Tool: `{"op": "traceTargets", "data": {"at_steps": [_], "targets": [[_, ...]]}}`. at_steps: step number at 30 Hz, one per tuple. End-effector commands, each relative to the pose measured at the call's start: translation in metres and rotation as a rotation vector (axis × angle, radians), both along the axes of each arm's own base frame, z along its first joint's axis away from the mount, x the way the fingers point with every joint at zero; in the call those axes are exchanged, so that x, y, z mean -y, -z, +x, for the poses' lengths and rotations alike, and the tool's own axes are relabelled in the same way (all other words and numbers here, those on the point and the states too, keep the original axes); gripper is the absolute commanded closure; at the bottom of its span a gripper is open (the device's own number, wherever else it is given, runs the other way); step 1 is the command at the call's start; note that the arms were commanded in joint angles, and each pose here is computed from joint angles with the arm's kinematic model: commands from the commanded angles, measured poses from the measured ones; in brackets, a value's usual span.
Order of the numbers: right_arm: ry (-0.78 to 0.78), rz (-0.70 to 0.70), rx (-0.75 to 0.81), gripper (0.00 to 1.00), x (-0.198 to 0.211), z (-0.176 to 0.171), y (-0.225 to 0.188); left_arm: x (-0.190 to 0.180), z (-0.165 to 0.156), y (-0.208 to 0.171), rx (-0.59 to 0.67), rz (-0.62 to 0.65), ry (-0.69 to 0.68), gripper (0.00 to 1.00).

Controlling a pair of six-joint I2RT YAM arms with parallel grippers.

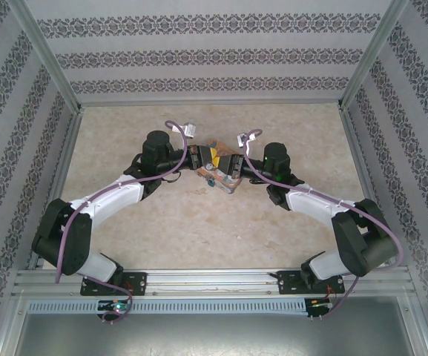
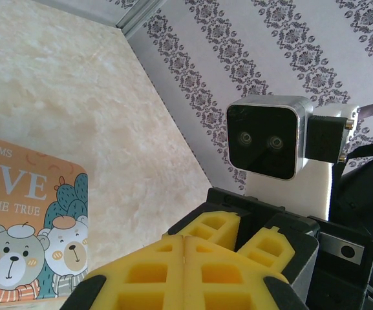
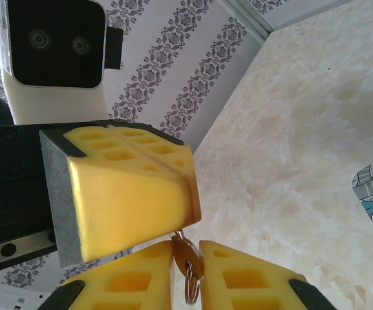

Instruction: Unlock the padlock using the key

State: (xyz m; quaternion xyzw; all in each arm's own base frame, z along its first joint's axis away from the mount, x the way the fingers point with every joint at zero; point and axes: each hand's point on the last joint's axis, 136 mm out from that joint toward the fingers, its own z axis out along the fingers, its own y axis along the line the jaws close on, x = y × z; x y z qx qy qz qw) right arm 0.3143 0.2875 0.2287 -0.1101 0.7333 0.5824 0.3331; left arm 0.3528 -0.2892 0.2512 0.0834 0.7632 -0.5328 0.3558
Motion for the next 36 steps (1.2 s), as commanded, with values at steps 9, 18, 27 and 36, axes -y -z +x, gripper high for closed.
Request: {"op": "traceTargets", "data": {"at_steps": [9,18,27,36], "targets": [[0.001,0.022,0.050,0.81,0.0015,-0.0038,-0.0152,-0.0040,0.0029,-0.0112,0.044,-0.038,-0.006,1.00],[0.011,0.020,0.051,0.78,0.0052,-0.0046,-0.0143,-0.0050,0.0031,-0.0097,0.040,-0.036,-0.009,1.00],[0.021,0.013,0.048,0.82,0.0078,-0.0037,-0.0127,-0.0050,0.0035,-0.0081,0.037,-0.032,-0.010,1.00],[0.033,-0.001,0.044,0.99,0.0088,-0.0017,-0.0094,-0.0075,0.0038,-0.0099,0.045,-0.027,-0.014,0.92]]}}
